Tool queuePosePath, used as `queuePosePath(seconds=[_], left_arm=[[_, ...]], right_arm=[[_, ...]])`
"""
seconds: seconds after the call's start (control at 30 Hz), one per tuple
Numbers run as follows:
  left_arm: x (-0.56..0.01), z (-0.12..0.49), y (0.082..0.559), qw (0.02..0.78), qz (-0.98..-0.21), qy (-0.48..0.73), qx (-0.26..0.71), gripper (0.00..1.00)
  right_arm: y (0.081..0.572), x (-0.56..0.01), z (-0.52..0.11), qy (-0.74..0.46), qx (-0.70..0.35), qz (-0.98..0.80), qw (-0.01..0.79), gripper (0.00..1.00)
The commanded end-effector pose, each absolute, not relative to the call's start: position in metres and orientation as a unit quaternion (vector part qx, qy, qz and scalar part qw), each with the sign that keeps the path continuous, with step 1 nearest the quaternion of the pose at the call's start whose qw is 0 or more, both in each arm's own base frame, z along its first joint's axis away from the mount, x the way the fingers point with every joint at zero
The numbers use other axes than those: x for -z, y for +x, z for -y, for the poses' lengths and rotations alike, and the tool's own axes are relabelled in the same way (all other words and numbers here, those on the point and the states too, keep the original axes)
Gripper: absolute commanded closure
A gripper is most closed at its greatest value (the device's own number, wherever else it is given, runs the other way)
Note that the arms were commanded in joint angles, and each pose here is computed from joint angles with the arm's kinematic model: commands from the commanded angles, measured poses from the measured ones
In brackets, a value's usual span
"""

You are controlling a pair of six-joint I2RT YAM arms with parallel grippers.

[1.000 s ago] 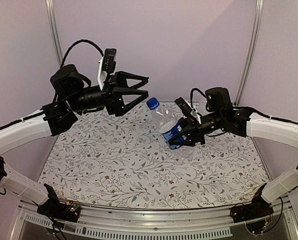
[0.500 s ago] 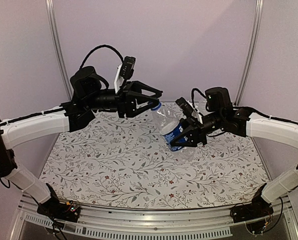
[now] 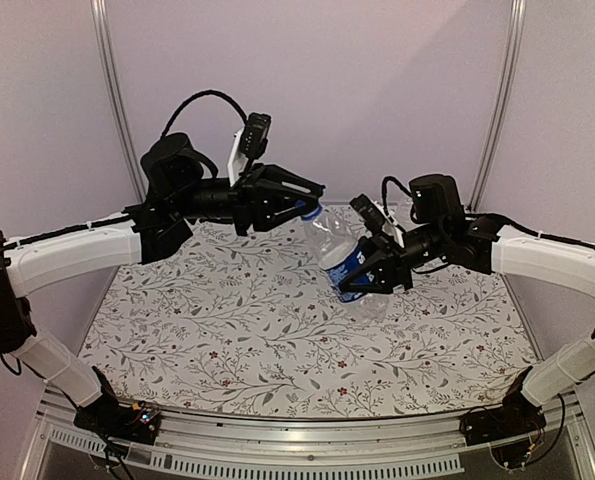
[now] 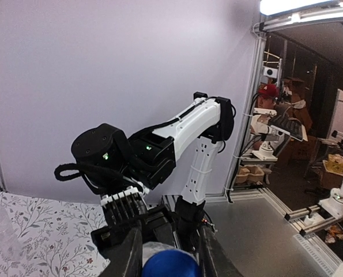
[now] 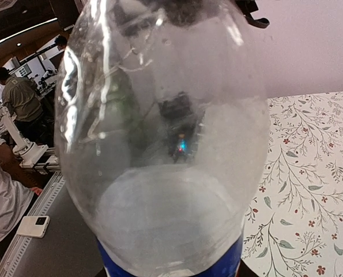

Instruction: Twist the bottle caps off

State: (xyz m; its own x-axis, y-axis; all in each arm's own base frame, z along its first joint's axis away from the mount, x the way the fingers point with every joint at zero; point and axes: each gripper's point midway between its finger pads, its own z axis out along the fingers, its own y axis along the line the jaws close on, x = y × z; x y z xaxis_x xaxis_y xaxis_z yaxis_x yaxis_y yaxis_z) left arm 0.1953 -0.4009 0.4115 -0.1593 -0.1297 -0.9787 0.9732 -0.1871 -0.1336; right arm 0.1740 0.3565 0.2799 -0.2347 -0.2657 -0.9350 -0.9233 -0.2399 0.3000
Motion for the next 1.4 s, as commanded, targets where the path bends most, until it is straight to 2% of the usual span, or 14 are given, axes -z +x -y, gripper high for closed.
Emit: queuePosePath(seconds=[0.0, 0.17, 0.37, 0.53, 0.67, 0.73, 0.87, 1.0, 1.07, 1.17, 1.37], left_arm=[[-0.413, 0.396, 0.199, 0.457, -0.457, 0.456, 0.612, 0.82], [-0.412, 0.393, 0.221, 0.487, -0.518, 0.387, 0.587, 0.99], [-0.403, 0.384, 0.271, 0.549, -0.662, 0.197, 0.471, 1.00], [-0.398, 0.382, 0.274, 0.547, -0.678, 0.128, 0.474, 0.95], [-0.395, 0.387, 0.279, 0.543, -0.689, 0.124, 0.464, 0.87], [-0.396, 0.388, 0.279, 0.544, -0.686, 0.127, 0.465, 0.80], [-0.408, 0.384, 0.274, 0.565, -0.663, 0.143, 0.469, 0.59], [-0.418, 0.375, 0.270, 0.585, -0.635, 0.167, 0.476, 0.30], [-0.423, 0.373, 0.264, 0.582, -0.619, 0.193, 0.490, 0.22], [-0.426, 0.371, 0.255, 0.573, -0.595, 0.237, 0.511, 0.15], [-0.431, 0.369, 0.227, 0.547, -0.536, 0.334, 0.550, 0.13]], right_arm=[[0.196, -0.277, -0.362, -0.530, -0.529, -0.577, 0.325, 0.63], [0.217, -0.274, -0.362, -0.505, -0.488, -0.616, 0.355, 0.63], [0.253, -0.265, -0.358, -0.465, -0.417, -0.674, 0.395, 0.63], [0.266, -0.263, -0.357, -0.446, -0.398, -0.689, 0.410, 0.62], [0.265, -0.261, -0.358, -0.447, -0.402, -0.688, 0.406, 0.62], [0.265, -0.260, -0.358, -0.448, -0.402, -0.688, 0.405, 0.62], [0.260, -0.259, -0.358, -0.454, -0.408, -0.685, 0.399, 0.63], [0.252, -0.260, -0.359, -0.466, -0.420, -0.672, 0.393, 0.62], [0.247, -0.260, -0.359, -0.473, -0.428, -0.665, 0.389, 0.62], [0.237, -0.262, -0.360, -0.486, -0.446, -0.650, 0.378, 0.61], [0.213, -0.271, -0.363, -0.517, -0.494, -0.606, 0.351, 0.61]])
